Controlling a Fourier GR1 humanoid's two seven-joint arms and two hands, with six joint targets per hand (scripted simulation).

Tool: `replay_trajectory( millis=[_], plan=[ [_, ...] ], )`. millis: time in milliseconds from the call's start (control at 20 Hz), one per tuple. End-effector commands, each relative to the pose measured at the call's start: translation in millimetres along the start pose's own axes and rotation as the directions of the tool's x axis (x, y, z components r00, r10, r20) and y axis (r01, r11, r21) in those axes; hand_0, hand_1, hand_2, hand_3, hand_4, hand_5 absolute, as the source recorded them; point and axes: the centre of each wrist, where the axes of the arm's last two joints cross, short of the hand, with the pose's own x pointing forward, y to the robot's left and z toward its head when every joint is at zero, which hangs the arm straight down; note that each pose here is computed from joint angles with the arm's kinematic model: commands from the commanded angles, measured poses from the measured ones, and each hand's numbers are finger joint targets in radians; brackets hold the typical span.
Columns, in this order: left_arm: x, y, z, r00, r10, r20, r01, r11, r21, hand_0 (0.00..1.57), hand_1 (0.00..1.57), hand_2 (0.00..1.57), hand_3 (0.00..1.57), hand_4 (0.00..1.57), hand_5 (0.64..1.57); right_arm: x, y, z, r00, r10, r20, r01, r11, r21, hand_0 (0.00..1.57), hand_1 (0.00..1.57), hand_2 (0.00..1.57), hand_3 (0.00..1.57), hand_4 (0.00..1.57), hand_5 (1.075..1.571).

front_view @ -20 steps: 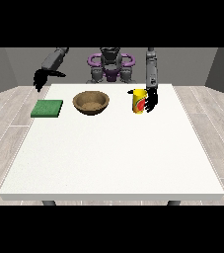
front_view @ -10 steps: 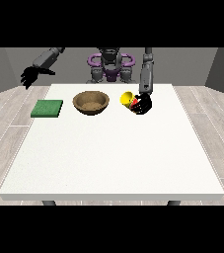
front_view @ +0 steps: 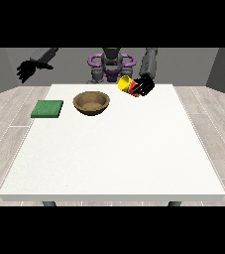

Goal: Pick the cup and pour the ball into the bowl, then pick the bowl and place it on the pad

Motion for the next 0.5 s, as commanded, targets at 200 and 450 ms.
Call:
replay_trajectory(
  millis=[200,450],
  plan=[
    [48.6,-31.2,-11.7,0.969,-0.236,0.068,0.243,0.963,-0.115,1.37,1.37,1.57,1.57,1.11,1.566,-28.1,-33.9,44.7,0.993,0.015,-0.119,-0.026,0.995,-0.093,0.0,0.0,0.0,0.0,0.0,1.557],
    [69.1,-47.6,0.7,0.96,-0.267,0.09,0.278,0.949,-0.149,1.37,1.37,1.57,1.57,1.11,1.566,-34.8,-31.4,45.3,0.992,0.012,-0.123,-0.026,0.993,-0.119,0.0,0.0,0.08,0.0,0.0,1.554]
  ],
)
